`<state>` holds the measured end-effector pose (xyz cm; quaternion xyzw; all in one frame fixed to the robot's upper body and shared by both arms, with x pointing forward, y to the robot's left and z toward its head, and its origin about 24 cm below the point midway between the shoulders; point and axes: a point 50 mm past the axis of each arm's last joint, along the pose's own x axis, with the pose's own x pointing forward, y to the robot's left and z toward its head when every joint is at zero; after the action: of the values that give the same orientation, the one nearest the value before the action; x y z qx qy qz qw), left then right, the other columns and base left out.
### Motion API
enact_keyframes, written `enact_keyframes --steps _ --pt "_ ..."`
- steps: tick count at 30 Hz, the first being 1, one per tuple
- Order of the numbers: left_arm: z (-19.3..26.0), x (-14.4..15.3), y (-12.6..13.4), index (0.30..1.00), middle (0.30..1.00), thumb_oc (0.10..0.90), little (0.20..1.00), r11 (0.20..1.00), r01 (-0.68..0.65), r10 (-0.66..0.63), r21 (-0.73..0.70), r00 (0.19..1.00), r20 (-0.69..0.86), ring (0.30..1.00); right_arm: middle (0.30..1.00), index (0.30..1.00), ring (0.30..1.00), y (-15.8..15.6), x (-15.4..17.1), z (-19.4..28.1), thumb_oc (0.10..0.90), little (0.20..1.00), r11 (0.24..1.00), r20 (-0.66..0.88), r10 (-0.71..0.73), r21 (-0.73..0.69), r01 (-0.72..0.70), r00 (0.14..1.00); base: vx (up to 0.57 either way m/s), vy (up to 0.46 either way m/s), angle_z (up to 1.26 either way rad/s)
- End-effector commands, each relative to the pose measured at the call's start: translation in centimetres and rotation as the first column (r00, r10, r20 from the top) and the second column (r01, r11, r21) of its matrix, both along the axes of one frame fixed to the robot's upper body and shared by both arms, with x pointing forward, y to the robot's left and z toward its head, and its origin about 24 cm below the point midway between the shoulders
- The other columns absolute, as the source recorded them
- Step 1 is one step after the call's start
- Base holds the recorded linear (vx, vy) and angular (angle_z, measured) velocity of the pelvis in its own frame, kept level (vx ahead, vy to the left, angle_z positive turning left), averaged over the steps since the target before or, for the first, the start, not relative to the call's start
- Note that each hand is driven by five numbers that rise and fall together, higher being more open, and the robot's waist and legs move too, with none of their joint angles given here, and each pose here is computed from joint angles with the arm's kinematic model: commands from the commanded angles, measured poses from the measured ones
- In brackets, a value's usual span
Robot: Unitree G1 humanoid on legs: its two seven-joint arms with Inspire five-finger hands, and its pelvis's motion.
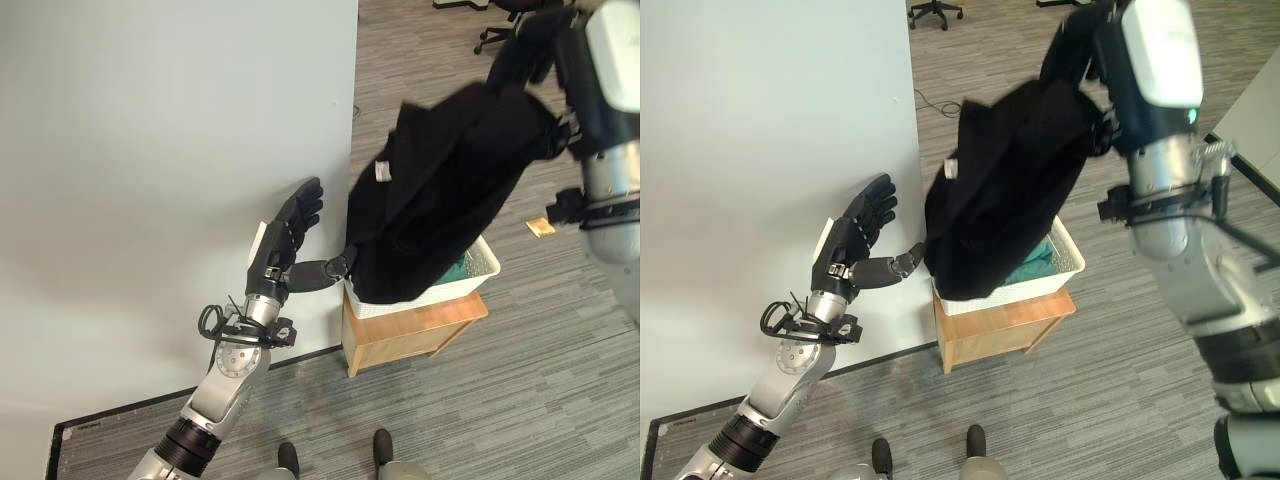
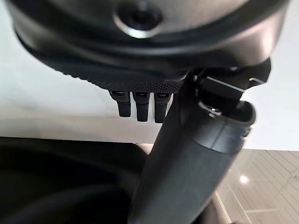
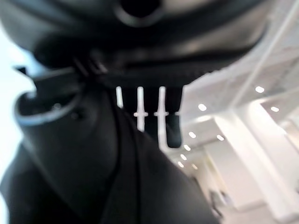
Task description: Pick up bed clothes into laundry basket.
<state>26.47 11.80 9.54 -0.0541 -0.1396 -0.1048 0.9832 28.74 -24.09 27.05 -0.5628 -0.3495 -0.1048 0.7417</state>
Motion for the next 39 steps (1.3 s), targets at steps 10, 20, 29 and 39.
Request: enact_keyframes --steps 10,20,29,39 --pt "4.7 0.6 -2.2 0.900 0.900 0.800 0.900 0.997 0.082 -0.083 0.014 0.968 0.236 0.900 0.300 0.300 0.300 4.6 -1.7 9.7 0.400 0.300 0.972 0.451 0.030 -0.222 0.080 0.892 -0.01 0.006 -0.04" --pt "3.7 0.9 -2.5 0.900 0.900 0.800 0.900 0.992 0.126 -0.121 -0.017 0.977 0.177 0.900 0.300 0.300 0.300 6.5 2.2 9.6 0.400 0.300 0.964 0.395 -0.033 -0.231 0.134 0.918 -0.02 0.004 0.02" --pt "3.5 0.9 -1.8 0.900 0.900 0.800 0.900 0.995 0.095 -0.090 -0.024 0.982 0.165 0.900 0.300 0.300 0.300 4.4 4.6 8.6 0.400 0.300 0.940 0.321 -0.183 -0.219 0.261 0.929 -0.01 0.003 0.09" --pt "3.3 1.2 -3.6 0.900 0.900 0.800 0.900 0.989 0.143 -0.136 -0.035 0.979 0.152 0.900 0.300 0.300 0.300 3.2 6.9 -2.4 0.400 0.300 0.965 -0.033 -0.233 -0.132 0.227 0.972 0.01 -0.027 0.07"
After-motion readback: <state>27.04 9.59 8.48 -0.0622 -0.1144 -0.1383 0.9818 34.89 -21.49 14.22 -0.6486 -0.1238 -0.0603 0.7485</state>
